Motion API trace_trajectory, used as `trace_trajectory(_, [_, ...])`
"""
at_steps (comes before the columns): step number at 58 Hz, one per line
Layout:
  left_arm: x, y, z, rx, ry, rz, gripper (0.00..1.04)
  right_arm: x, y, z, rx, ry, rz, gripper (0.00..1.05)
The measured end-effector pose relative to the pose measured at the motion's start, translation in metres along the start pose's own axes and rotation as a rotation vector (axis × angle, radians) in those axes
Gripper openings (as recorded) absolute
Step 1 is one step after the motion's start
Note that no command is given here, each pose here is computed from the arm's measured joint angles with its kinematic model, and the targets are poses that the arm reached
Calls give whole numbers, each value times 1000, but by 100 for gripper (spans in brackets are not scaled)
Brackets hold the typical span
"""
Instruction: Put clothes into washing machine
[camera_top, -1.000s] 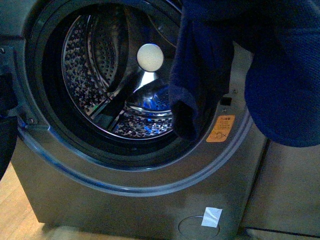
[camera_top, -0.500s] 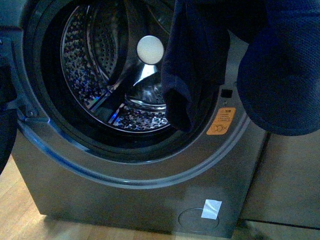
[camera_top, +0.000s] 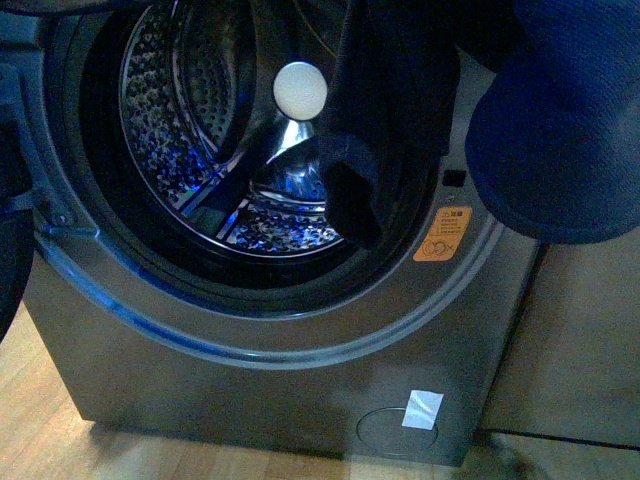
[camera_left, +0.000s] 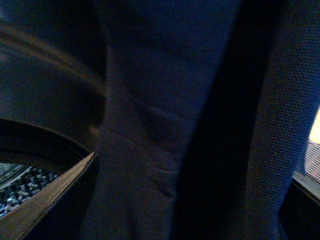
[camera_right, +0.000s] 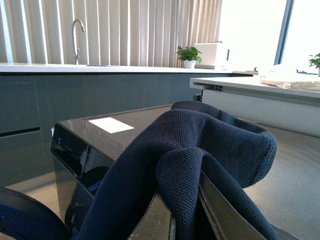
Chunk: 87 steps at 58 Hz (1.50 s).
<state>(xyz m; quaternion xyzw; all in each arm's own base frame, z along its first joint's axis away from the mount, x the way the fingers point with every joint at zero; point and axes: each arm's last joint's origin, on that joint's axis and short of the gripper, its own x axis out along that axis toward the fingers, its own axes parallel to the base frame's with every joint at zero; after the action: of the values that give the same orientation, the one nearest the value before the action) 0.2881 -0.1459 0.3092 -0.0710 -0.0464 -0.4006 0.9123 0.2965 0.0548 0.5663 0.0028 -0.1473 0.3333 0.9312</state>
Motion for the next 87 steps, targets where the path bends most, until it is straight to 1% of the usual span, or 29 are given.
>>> trace_trajectory(4, [4,1,0,-18,-4,72,98,0,0,0,0,0,0,5])
trace_trajectory(7, [6,0,-1,-24,-7,100,98,0,0,0,0,0,0,5])
trace_trajectory(18, [11,-11,-3,-47,-27,141,98,0,0,0,0,0,0,5])
trace_trajectory(26, [14,-20,-4,-30,-43,161,98,0,0,0,0,0,0,5])
trace_trajectory(31, [16,-23,-7,27,-46,222,98,0,0,0,0,0,0,5])
trace_trajectory(37, [18,-22,-9,93,-38,321,98,0,0,0,0,0,0,5])
trace_trajectory(40, [17,-23,-9,159,-42,389,98,0,0,0,0,0,0,5])
trace_trajectory(44, [17,-25,-11,182,-36,388,98,0,0,0,0,0,0,5])
trace_trajectory(46, [17,-27,-12,183,-35,379,98,0,0,0,0,0,0,5])
trace_trajectory(52, [20,-32,-15,133,-24,283,98,0,0,0,0,0,0,5])
trace_trajectory(56, [25,-33,-15,114,-26,247,98,0,0,0,0,0,0,5])
trace_trajectory(65, [39,-36,-14,25,-52,127,98,0,0,0,0,0,0,5])
trace_trajectory(67, [44,-37,-11,-6,-71,87,98,0,0,0,0,0,0,5])
trace_trajectory(76, [54,-40,-1,-62,-154,-13,98,0,0,0,0,0,0,5])
trace_trajectory(87, [64,-46,12,-117,-239,-82,98,0,0,0,0,0,0,5])
